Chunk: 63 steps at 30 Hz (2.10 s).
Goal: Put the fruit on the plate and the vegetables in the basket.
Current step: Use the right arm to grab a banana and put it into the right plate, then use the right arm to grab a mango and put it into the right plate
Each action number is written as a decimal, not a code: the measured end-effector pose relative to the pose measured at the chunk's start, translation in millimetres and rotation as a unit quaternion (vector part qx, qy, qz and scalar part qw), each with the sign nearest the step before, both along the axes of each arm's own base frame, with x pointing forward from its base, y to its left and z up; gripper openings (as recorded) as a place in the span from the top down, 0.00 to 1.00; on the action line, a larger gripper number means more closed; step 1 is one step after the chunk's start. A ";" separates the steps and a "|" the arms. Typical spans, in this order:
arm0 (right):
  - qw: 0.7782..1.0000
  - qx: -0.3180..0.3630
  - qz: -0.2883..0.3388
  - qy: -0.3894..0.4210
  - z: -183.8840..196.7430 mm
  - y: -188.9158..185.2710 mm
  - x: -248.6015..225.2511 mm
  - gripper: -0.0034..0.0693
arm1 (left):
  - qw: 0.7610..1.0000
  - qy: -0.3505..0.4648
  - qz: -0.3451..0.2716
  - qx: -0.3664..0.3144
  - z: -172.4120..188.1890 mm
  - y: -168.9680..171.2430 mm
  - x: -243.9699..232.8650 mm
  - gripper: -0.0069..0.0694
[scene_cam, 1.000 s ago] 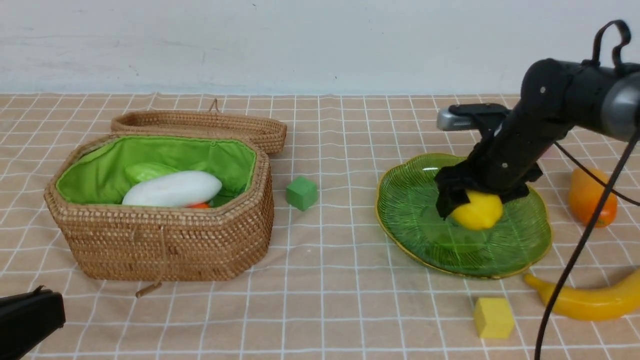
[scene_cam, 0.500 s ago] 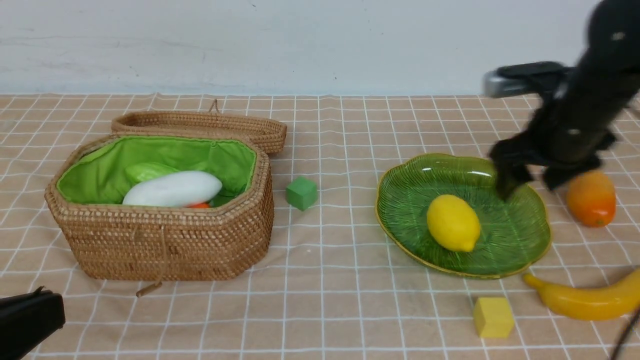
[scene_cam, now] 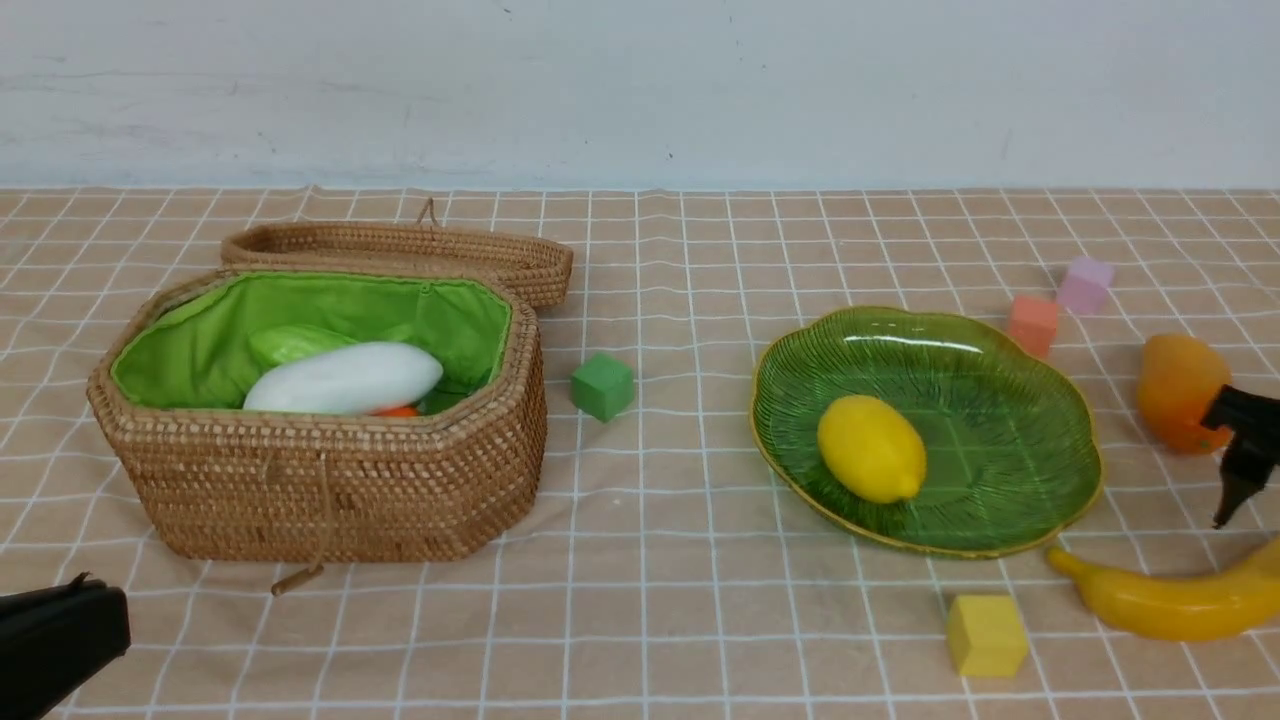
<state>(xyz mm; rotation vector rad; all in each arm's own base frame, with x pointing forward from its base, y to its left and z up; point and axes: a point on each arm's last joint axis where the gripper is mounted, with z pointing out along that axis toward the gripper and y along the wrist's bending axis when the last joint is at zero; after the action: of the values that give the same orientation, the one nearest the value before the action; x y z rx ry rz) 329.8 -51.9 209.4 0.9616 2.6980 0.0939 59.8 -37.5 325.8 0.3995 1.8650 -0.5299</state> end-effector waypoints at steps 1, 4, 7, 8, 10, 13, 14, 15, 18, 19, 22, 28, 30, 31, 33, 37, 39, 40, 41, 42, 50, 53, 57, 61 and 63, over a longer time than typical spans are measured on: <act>1.000 0.002 -0.001 0.010 -7.7 -0.7 2.0 0.19 | 1.000 0.000 0.000 0.000 0.0 0.0 0.0 0.92; 0.999 0.005 0.000 0.039 -24.9 -1.7 4.8 0.19 | 1.000 0.000 0.000 0.000 0.0 0.0 0.0 0.92; 0.998 0.007 0.000 0.055 -38.2 -2.2 7.5 0.20 | 1.000 0.000 0.000 0.000 0.0 0.0 0.0 0.92; 0.998 0.006 0.004 0.057 -43.1 -2.6 9.3 0.20 | 1.000 0.000 0.000 0.001 0.0 0.1 0.1 0.92; 0.998 0.004 0.015 0.057 -48.8 -3.0 11.4 0.24 | 1.000 -0.001 0.001 0.001 0.0 0.2 0.1 0.92; 0.997 -0.004 0.047 0.056 -50.1 -3.5 12.3 0.41 | 1.000 -0.001 0.001 0.001 0.0 0.2 0.1 0.92; 0.997 -0.007 0.059 0.056 -50.1 -3.5 12.3 0.48 | 1.000 -0.001 0.000 0.001 0.0 0.1 0.1 0.92; 0.996 -0.012 0.074 0.057 -50.1 -3.7 12.2 0.53 | 1.000 -0.001 0.000 0.001 0.0 0.1 0.1 0.92; 0.991 -0.031 0.110 0.077 -45.5 -6.2 10.3 0.52 | 1.000 -0.001 0.000 0.001 0.0 0.1 0.1 0.92; 0.989 -0.034 0.115 0.088 -42.1 -6.8 8.7 0.52 | 1.000 -0.001 0.000 0.001 0.0 0.1 0.1 0.92; 0.987 -0.042 0.132 0.087 -11.6 -4.0 10.1 0.52 | 1.000 -0.003 0.000 -0.001 0.5 -0.1 0.1 0.92; 0.971 -0.015 0.235 -0.043 51.3 52.3 46.8 0.52 | 1.000 -0.018 -0.005 -0.001 2.6 -0.8 0.4 0.92; 0.967 -0.015 0.251 -0.053 45.5 64.5 64.2 0.52 | 1.000 -0.022 -0.007 -0.002 3.3 -1.0 0.4 0.92; 0.965 -0.018 0.255 -0.060 43.1 67.6 73.7 0.52 | 1.000 -0.023 -0.007 -0.001 3.5 -1.1 0.5 0.92; 0.964 -0.022 0.262 -0.050 22.9 71.0 96.3 0.52 | 1.000 -0.024 -0.007 -0.001 3.6 -1.2 0.5 0.92; 0.963 -0.020 0.266 -0.025 2.4 71.0 116.2 0.49 | 1.000 -0.024 -0.007 -0.001 3.6 -1.2 0.5 0.92; 0.963 -0.015 0.270 -0.004 -4.4 71.4 123.9 0.35 | 1.000 -0.024 -0.008 -0.002 3.7 -1.2 0.5 0.92; 0.963 -0.014 0.270 -0.002 -4.6 71.6 125.7 0.27 | 1.000 -0.024 -0.008 -0.002 3.7 -1.2 0.5 0.92; 0.963 -0.013 0.270 -0.002 -4.6 71.7 125.9 0.24 | 1.000 -0.024 -0.008 -0.002 3.7 -1.2 0.5 0.92; 0.963 -0.011 0.271 -0.004 -0.1 72.1 127.0 0.12 | 1.000 -0.025 -0.008 -0.002 3.9 -1.3 0.5 0.92; 0.957 -0.066 0.283 -0.002 43.4 58.5 120.7 0.07 | 1.000 -0.029 -0.009 -0.006 4.8 -1.6 0.5 0.92; 0.962 -0.097 0.255 -0.010 51.3 33.8 120.9 0.11 | 1.000 -0.029 -0.009 -0.006 4.8 -1.6 0.5 0.92; 0.976 -0.103 0.189 -0.025 38.0 -15.2 127.5 0.12 | 1.000 -0.029 -0.009 -0.006 4.8 -1.6 0.5 0.92; 0.986 -0.072 0.145 -0.044 12.7 -43.5 136.1 0.12 | 1.000 -0.029 -0.009 -0.006 4.8 -1.6 0.5 0.92; 0.990 -0.036 0.117 -0.070 -7.4 -51.6 145.2 0.12 | 1.000 -0.029 -0.009 -0.005 4.7 -1.6 0.5 0.92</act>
<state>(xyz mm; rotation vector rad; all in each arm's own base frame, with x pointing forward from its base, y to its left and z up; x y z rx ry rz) 475.0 -103.6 202.1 0.5925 2.6518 0.1064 60.3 -39.1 330.5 0.4207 1.8036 -0.5353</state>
